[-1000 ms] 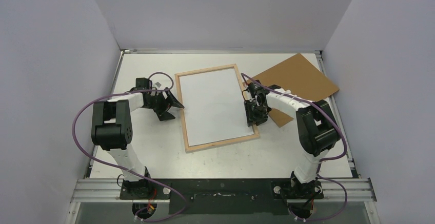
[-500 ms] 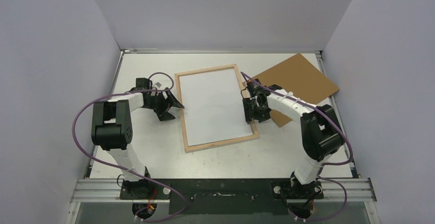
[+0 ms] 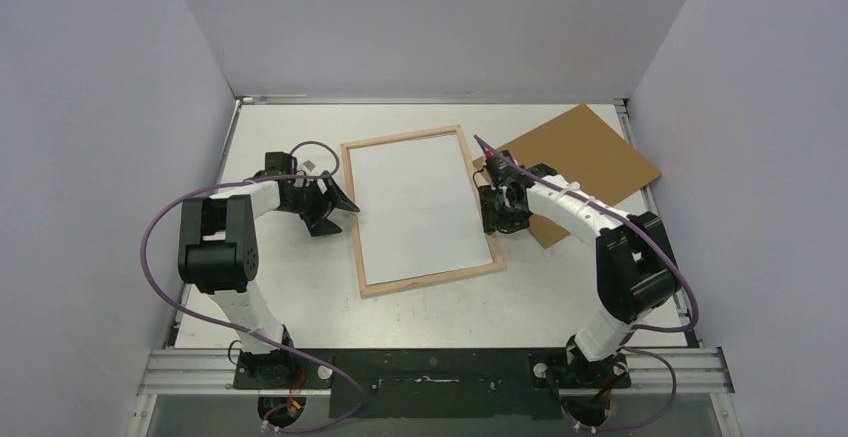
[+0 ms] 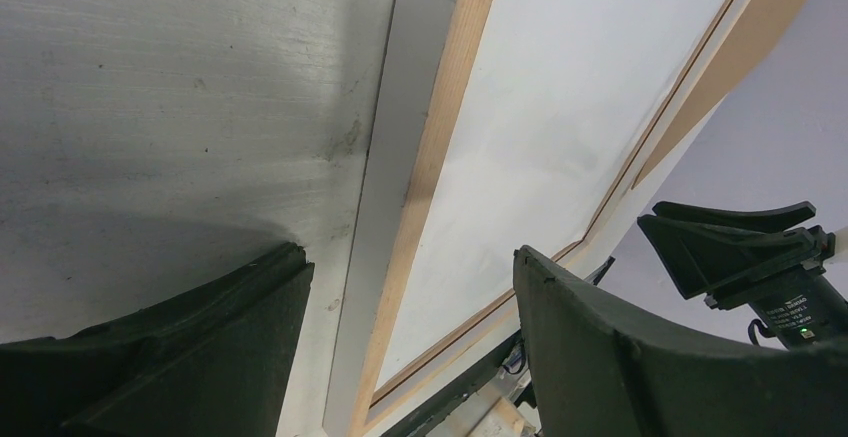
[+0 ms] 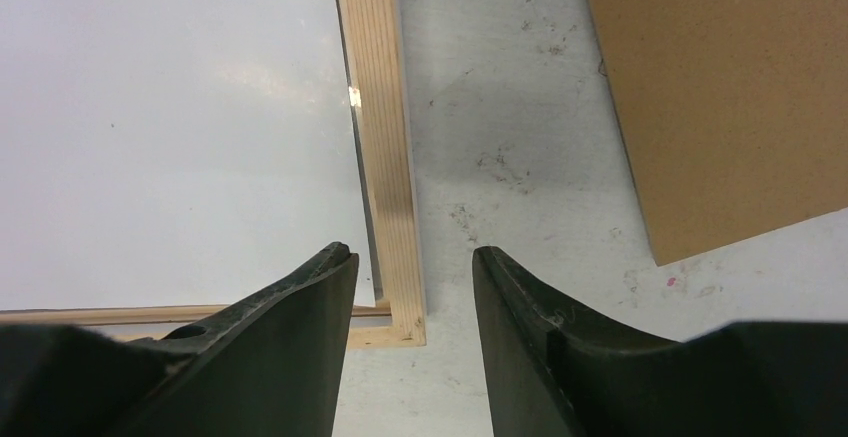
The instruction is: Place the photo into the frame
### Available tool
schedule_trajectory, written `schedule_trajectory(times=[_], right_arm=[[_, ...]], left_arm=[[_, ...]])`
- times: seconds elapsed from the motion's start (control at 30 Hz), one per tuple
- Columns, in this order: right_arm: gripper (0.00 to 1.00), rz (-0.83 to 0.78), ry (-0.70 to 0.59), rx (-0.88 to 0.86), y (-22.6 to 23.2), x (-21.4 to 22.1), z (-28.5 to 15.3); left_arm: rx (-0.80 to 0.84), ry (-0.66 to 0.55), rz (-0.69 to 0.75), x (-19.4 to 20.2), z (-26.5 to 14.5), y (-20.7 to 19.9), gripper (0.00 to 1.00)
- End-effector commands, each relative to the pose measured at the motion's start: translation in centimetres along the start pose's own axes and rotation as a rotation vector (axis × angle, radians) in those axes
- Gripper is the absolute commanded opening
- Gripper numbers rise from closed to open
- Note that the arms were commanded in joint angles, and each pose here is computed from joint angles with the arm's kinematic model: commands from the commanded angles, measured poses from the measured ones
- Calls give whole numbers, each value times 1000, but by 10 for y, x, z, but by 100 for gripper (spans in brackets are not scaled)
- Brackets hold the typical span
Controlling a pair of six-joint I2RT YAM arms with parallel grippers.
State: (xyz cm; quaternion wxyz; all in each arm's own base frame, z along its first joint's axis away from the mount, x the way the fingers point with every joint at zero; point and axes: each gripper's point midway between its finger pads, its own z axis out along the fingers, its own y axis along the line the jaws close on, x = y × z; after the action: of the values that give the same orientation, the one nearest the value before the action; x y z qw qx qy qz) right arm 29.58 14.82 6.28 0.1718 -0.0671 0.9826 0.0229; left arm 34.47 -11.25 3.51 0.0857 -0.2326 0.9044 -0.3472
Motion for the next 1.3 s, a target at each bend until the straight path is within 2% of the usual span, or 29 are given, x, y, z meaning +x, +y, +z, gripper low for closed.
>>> schedule_trajectory(times=[0.0,0.37,0.67,0.9,1.27], right_arm=[[48,-39,19,-26,10,4,9],[53,-51,75,-102,34,15,28],[55,-90,107,-49,28,25,32],[47,-112,124,-15,21,29,34],[41,-102,96,-24,26,22,32]], left_arm=[[-80,14,3,10,1,18,73],[-101,25,-7,16,5,22,71],[-99,24,-2,12,5,20,71],[-102,28,6,11,5,20,71],[-111,22,24,7,2,17,71]])
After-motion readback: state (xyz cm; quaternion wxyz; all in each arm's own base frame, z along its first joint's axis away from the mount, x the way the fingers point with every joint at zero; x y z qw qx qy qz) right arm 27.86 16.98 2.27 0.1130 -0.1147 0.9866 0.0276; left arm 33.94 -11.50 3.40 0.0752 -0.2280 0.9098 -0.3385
